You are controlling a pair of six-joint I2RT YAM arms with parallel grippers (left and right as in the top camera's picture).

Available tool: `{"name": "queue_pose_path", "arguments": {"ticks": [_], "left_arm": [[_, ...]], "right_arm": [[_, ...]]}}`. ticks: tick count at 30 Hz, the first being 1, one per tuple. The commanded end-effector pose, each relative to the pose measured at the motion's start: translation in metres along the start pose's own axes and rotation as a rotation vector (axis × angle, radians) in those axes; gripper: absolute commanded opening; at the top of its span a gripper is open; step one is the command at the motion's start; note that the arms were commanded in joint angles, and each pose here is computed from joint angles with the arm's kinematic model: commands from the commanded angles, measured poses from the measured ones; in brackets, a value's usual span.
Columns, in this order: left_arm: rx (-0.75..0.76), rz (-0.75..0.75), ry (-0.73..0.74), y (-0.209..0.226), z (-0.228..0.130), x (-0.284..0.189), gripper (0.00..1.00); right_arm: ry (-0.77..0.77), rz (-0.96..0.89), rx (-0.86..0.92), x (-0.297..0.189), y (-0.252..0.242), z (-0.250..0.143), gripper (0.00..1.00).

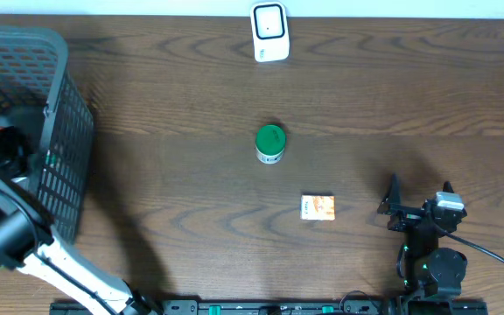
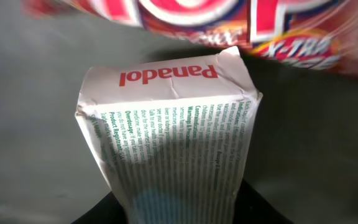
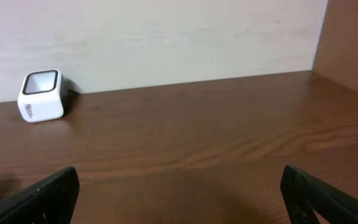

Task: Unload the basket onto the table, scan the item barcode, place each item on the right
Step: 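Lift the Panadol box out and carry it toward the scanner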

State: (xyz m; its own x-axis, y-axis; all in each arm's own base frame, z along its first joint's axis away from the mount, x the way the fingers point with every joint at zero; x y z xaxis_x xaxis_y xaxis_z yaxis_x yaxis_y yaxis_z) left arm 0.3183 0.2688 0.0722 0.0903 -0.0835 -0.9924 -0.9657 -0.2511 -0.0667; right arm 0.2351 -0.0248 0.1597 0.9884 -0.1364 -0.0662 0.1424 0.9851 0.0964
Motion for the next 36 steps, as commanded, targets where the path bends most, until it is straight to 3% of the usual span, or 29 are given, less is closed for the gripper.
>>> {"name": "queue_pose_path", "arguments": {"ticks": [1,12,19,29,36], "left_arm": [[0.098,-0.074,-0.031,0.002,-0.005,-0.042,0.41],[0.123,-0.197,-0.100,0.018,-0.027,-0.119,0.41],[0.158,-0.398,-0.184,0.027,-0.049,-0.191,0.41],[0.176,-0.700,-0.273,0.065,-0.102,-0.290,0.41],[0.383,-0.719,-0.186,0.064,-0.173,-0.289,0.42]], "right_arm": [[0.000,0.008,-0.013,0.000,0.002,0.000,0.99],[0.000,0.007,-0.013,0.000,0.002,0.000,0.99],[0.000,0.007,-0.013,0.000,0.002,0.000,0.99],[0.000,0.007,-0.013,0.000,0.002,0.000,0.99],[0.000,0.008,-0.013,0.000,0.002,0.000,0.99]]}}
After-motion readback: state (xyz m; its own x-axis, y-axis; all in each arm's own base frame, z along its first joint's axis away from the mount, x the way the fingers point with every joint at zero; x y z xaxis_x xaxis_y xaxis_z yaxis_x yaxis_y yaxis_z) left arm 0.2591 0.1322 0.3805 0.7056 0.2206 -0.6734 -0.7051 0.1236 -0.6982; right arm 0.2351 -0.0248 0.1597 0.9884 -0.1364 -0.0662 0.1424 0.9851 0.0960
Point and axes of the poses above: each gripper's point midway between its finger pads, its own x axis out along the fingers, its own y axis along the line the jaws close on, z = x × y, the point moved 1 cm from there along -x, back along the fingers, and after that the axes turned 1 degree about x, right-handed, at the moved point
